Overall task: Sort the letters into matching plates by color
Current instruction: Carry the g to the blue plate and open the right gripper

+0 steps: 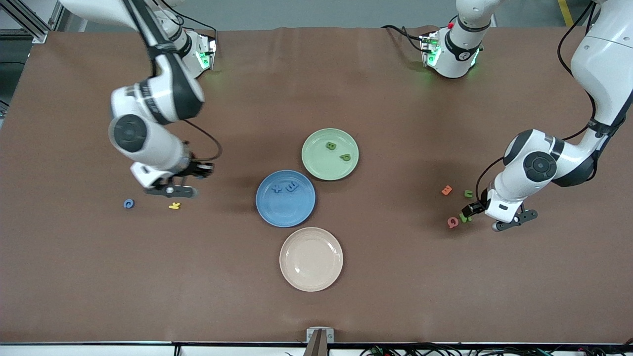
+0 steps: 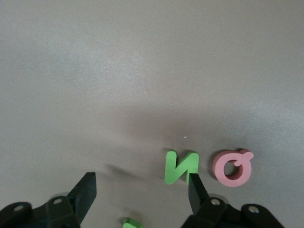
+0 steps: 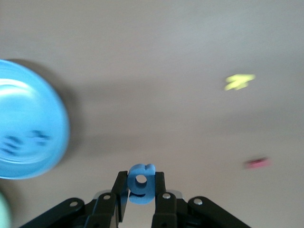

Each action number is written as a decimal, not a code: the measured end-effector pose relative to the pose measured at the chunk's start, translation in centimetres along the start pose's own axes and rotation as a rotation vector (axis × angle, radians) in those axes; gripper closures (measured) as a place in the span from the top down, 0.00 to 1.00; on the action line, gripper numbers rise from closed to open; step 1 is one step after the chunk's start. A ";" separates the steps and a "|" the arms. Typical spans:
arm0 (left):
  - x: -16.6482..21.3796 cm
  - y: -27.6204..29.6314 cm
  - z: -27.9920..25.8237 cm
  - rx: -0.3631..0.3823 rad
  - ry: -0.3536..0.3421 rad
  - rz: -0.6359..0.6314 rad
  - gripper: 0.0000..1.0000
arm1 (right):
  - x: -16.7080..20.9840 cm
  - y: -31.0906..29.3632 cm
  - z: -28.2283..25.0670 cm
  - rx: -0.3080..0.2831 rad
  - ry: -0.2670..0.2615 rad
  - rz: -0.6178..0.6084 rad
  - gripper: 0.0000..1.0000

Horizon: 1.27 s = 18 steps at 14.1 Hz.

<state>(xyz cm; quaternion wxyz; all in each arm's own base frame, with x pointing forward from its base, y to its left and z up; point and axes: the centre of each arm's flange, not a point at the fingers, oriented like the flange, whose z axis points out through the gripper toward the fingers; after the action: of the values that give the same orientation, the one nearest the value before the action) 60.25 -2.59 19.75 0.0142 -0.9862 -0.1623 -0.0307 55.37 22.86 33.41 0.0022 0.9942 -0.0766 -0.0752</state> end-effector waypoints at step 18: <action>0.6 0.7 1.6 -0.012 0.009 0.032 0.82 | 1.0 -20.8 11.8 0.128 0.065 0.227 0.27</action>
<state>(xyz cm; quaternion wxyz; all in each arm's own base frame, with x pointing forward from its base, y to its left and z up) 61.14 -3.02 18.18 0.0098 -0.9886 -0.1462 -0.0359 57.76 43.31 21.23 -0.0502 0.9792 -0.1930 -0.0370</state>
